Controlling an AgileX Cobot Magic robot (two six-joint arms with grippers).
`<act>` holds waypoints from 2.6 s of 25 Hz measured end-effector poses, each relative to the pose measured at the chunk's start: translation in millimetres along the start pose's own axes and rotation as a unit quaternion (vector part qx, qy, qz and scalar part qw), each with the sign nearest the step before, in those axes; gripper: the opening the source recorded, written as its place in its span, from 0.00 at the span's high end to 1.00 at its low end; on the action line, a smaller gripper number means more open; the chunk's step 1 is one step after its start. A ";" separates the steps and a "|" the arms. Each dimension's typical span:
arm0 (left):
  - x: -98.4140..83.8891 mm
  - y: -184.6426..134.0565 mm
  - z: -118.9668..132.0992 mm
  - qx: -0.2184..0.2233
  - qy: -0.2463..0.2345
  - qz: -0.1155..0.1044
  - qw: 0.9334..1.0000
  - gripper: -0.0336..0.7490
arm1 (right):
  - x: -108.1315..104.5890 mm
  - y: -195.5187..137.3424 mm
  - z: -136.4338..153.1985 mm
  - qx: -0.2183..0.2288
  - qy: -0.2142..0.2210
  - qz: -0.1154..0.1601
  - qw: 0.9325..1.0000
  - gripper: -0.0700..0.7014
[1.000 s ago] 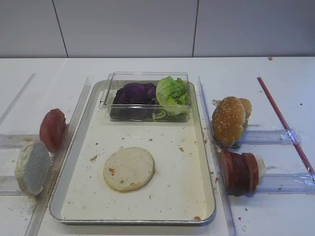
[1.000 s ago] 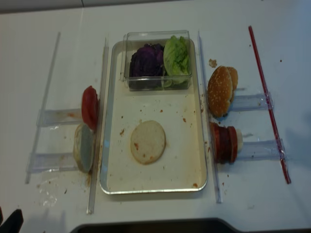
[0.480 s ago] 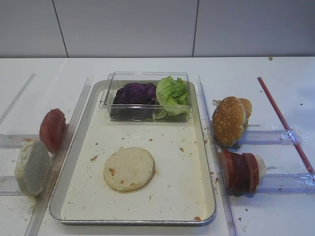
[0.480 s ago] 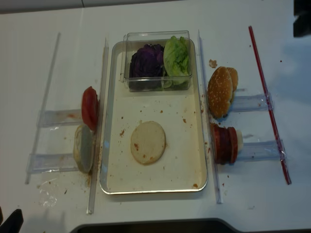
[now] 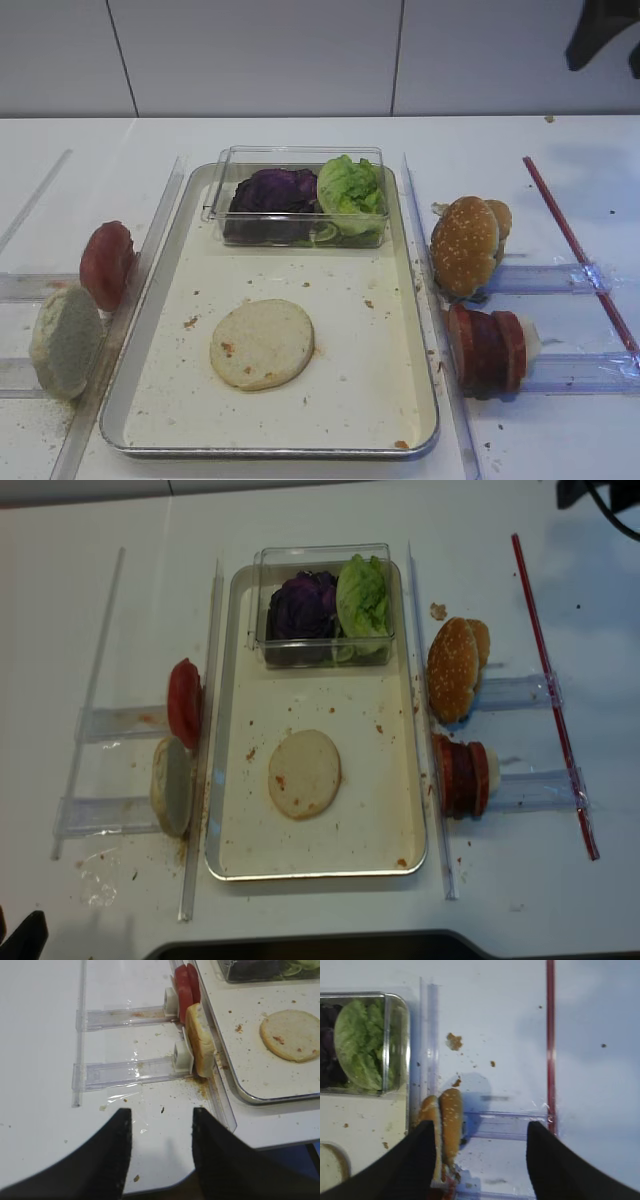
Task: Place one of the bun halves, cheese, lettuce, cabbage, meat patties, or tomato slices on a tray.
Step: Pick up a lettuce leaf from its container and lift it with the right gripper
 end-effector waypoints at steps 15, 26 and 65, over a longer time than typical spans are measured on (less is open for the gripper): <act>0.0 0.0 0.0 0.000 0.000 0.000 1.000 0.59 | 130.2 57.5 109.3 0.045 0.046 -0.051 0.997 0.31; 0.0 0.0 0.0 0.000 0.000 0.000 1.000 0.59 | 139.0 54.2 164.6 0.091 0.049 -0.003 0.995 0.28; 0.0 0.0 0.0 0.000 0.000 0.000 1.000 0.59 | 149.4 38.9 235.3 0.133 0.067 0.027 0.989 0.31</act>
Point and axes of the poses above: a point on each arm's last joint axis where the gripper is mounted, z pointing out along that axis toward the gripper, x along the wrist's bending axis when the last joint is at zero, y = z × x, the point moved 6 cm from there along z, pointing out along that axis toward the gripper, and after that the axes turned 10 degrees about -z, right-handed, at the moved point
